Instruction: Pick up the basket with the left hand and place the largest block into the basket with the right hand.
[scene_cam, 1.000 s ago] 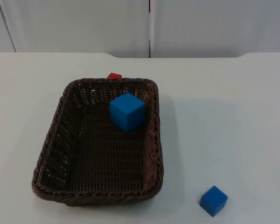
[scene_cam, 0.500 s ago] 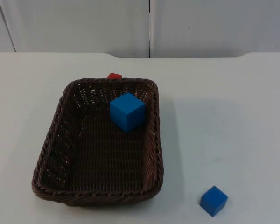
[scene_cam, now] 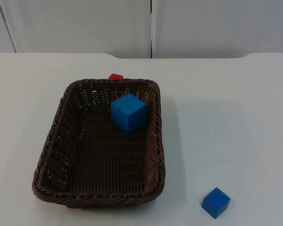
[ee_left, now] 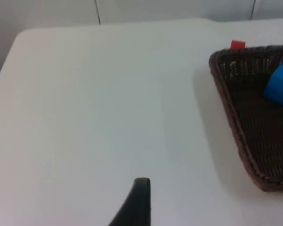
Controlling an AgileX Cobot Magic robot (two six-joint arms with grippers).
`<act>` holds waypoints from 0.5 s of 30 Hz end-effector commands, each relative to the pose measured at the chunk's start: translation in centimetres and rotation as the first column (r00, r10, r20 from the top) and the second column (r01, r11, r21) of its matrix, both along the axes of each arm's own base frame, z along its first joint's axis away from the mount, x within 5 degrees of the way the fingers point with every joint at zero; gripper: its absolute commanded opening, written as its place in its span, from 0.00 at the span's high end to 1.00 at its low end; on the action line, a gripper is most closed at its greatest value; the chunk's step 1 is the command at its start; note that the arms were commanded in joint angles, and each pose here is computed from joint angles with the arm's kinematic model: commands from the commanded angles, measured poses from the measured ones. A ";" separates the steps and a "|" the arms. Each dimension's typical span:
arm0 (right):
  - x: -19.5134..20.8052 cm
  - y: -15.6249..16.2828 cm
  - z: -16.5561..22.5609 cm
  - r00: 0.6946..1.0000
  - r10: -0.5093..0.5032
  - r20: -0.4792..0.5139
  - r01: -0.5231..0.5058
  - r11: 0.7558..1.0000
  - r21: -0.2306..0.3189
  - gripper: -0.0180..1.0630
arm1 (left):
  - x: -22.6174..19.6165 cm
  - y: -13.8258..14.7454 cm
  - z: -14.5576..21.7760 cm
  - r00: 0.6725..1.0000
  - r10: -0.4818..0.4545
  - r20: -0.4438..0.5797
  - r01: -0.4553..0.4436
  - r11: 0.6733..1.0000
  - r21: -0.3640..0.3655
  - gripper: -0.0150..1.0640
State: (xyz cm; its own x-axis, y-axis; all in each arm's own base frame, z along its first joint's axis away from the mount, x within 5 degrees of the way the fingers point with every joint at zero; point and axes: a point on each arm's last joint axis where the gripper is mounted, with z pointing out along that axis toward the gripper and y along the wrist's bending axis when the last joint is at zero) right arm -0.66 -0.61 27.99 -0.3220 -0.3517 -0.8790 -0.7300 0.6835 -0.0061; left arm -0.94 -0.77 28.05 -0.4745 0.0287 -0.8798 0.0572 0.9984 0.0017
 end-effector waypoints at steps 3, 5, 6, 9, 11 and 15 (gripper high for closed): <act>0.1 0.1 0.0 1.000 0.000 0.010 0.000 1.000 0.017 0.17 | 0.5 0.1 -0.6 1.000 0.022 0.002 -0.022 1.000 -0.013 0.18; 0.1 0.1 0.0 1.000 0.000 0.010 0.000 1.000 0.017 0.17 | 0.5 0.1 -0.6 1.000 0.022 0.002 -0.022 1.000 -0.013 0.18; 0.1 0.1 0.0 1.000 0.000 0.010 0.000 1.000 0.017 0.17 | 0.5 0.1 -0.6 1.000 0.022 0.002 -0.022 1.000 -0.013 0.18; 0.1 0.1 0.0 1.000 0.000 0.010 0.000 1.000 0.017 0.17 | 0.5 0.1 -0.6 1.000 0.022 0.002 -0.022 1.000 -0.013 0.18; 0.1 0.1 0.0 1.000 0.000 0.010 0.000 1.000 0.017 0.17 | 0.5 0.1 -0.6 1.000 0.022 0.002 -0.022 1.000 -0.013 0.18; 0.1 0.1 0.0 1.000 0.000 0.010 0.000 1.000 0.017 0.17 | 0.5 0.1 -0.6 1.000 0.022 0.002 -0.022 1.000 -0.013 0.18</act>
